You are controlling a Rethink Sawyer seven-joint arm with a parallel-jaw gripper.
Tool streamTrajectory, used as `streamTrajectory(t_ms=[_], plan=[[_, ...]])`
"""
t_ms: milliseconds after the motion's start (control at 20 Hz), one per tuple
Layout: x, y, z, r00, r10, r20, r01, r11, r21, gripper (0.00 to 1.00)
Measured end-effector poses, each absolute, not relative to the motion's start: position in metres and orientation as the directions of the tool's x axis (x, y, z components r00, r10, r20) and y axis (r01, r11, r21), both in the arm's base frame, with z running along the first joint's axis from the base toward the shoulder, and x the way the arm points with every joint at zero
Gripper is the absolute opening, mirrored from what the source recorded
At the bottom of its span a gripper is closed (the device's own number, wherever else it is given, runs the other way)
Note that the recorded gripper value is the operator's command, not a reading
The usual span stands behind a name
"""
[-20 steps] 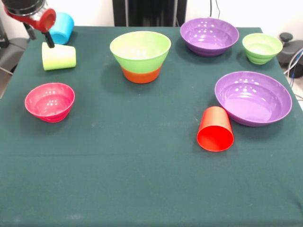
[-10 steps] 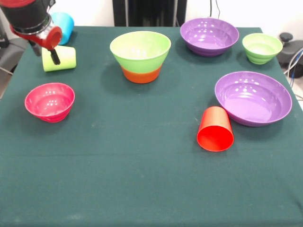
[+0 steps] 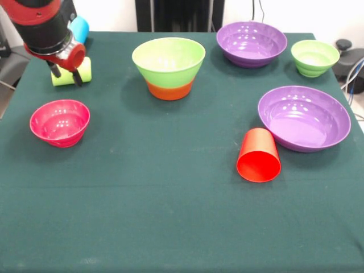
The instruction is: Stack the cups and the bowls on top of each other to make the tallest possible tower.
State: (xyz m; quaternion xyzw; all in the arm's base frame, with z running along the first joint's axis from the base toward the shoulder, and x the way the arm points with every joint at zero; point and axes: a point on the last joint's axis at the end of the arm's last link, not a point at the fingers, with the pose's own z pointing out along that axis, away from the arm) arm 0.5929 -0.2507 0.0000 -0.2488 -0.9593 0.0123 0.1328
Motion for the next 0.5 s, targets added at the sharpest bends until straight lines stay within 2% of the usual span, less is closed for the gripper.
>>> streamTrajectory(t_ms=[500], plan=[[0.617,-0.218,-0.003,-0.865,0.464,0.19,0.467,0.884,-0.033,1.0]])
